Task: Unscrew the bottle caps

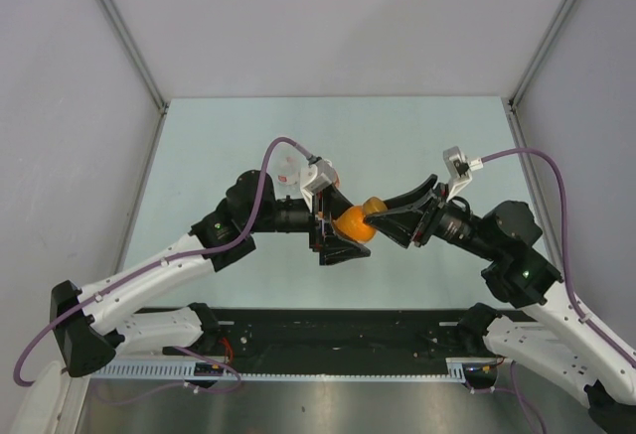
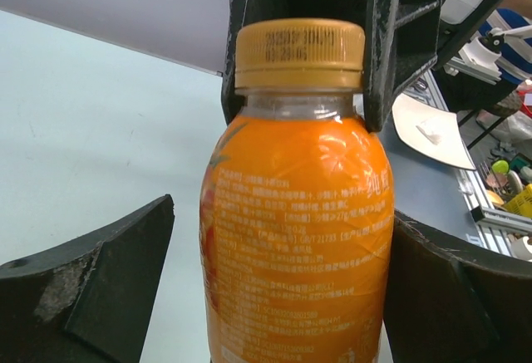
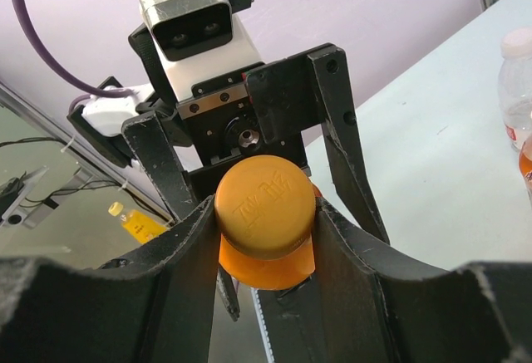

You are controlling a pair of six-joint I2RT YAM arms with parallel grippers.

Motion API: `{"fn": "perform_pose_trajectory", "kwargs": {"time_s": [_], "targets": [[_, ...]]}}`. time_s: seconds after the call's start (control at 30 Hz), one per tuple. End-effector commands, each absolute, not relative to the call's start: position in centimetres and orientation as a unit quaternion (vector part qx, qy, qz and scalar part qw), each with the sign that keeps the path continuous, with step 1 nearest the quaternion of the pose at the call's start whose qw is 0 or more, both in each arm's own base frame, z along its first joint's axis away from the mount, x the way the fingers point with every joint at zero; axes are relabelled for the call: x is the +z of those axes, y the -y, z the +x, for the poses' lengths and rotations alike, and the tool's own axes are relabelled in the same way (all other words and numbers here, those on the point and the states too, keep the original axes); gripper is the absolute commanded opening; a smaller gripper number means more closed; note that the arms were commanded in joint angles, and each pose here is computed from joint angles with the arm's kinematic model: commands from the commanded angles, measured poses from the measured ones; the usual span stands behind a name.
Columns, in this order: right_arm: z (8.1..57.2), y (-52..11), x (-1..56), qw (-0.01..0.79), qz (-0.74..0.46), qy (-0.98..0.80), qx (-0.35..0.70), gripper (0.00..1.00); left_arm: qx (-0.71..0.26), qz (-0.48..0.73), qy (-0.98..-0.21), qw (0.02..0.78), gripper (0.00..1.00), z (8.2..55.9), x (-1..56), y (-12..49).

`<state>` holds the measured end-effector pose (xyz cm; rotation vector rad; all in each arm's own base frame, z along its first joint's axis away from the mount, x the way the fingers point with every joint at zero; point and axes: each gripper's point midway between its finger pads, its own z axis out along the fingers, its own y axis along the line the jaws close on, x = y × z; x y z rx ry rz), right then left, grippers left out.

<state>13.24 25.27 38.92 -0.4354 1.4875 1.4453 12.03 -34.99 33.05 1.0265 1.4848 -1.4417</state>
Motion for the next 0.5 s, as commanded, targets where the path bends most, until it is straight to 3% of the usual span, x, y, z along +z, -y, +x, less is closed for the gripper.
{"fn": "perform_pose_trajectory", "kwargs": {"time_s": [0.0,0.07,0.3,0.47], "targets": [[12.52,-25.44,40.98,0.504,-0.195,-0.586,0.605,0.0,-0.587,0.401,-0.549,0.44,0.96,11.95,36.43,34.95],[12.46,-25.49,40.92,0.502,-0.195,-0.587,0.605,0.0,-0.587,0.402,-0.55,0.436,0.93,11.94,36.17,35.04],[12.36,-25.54,40.81,0.503,-0.194,-0.588,0.603,0.0,-0.59,0.403,-0.548,0.436,0.58,11.85,35.68,35.06],[12.3,-25.45,40.62,0.502,-0.191,-0.593,0.6,0.02,-0.586,0.402,-0.548,0.441,0.46,11.93,35.49,34.9]]}}
